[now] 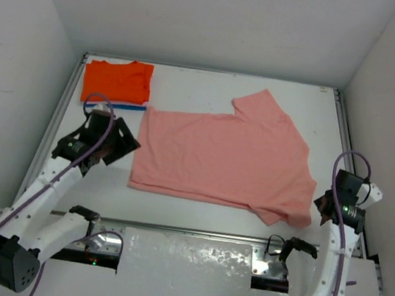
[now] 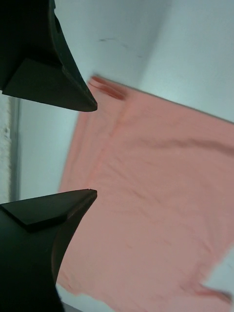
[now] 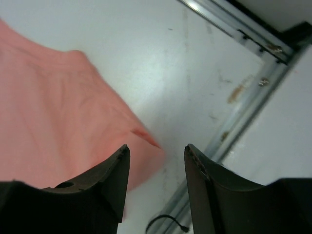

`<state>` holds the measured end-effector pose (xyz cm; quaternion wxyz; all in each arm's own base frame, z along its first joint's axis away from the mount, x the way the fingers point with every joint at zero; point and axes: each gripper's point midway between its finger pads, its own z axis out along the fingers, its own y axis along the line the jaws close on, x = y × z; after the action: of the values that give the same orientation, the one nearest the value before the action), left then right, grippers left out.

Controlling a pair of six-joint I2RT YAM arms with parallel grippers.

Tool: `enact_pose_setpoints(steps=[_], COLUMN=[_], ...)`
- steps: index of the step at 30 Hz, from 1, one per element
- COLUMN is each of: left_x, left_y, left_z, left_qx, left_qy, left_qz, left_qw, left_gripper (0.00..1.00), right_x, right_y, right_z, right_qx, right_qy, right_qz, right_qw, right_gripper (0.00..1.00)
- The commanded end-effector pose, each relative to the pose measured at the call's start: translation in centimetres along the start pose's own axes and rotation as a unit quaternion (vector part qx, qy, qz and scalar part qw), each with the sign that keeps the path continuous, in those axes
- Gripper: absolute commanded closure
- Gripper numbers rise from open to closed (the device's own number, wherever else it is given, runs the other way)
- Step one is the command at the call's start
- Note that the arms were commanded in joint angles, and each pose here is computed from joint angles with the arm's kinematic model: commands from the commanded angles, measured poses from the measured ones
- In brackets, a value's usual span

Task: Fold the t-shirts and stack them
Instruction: Fold the flattened tshirt in 1/3 of the way

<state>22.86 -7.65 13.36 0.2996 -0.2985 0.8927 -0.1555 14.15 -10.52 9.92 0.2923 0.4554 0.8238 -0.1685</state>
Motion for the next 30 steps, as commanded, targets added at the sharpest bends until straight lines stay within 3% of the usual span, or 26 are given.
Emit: enact_pose_setpoints(steps=[1,3,5,11,15,21,30], left_x=[-5.4,-6.0,-6.6,-7.0,-7.3,-6.9,-6.0], left_y=[-3.0,-4.2,-5.2,-9.3,-10.9,-11.9,-14.3], left_z=[-0.6,1.8,4.2,10.2,13.0,16.1,21.1], left_qx=[0.001,0.001,0.003,0.055,0.051,0.059,0.061], left_qy=[-0.076,-0.067,-0.06,-0.031,-0.015,0.006,0.037], left_qz=[0.026,0.049,0.07,0.106,0.131,0.142,0.166], left_qw=[0.997,0.997,0.996,0.992,0.99,0.988,0.984], left_gripper=[0.37,0.39,0.4,0.42,0.44,0.44,0.45], right_x=[-3.5,-4.4,-3.3,-5.2,-5.9,-4.8,-6.0], right_y=[4.5,6.7,10.0,17.1,22.1,26.8,30.1], right_z=[0.4,1.4,3.2,4.4,5.3,7.8,11.2], right_qx=[-0.087,-0.11,-0.154,-0.236,-0.314,-0.363,-0.348], right_qy=[-0.042,-0.022,0.038,0.081,0.068,0.101,0.099], right_qz=[-0.005,-0.016,-0.039,-0.122,-0.156,-0.167,-0.146], right_qw=[0.995,0.994,0.987,0.961,0.934,0.911,0.921], right_gripper=[0.52,0.53,0.53,0.58,0.59,0.59,0.6])
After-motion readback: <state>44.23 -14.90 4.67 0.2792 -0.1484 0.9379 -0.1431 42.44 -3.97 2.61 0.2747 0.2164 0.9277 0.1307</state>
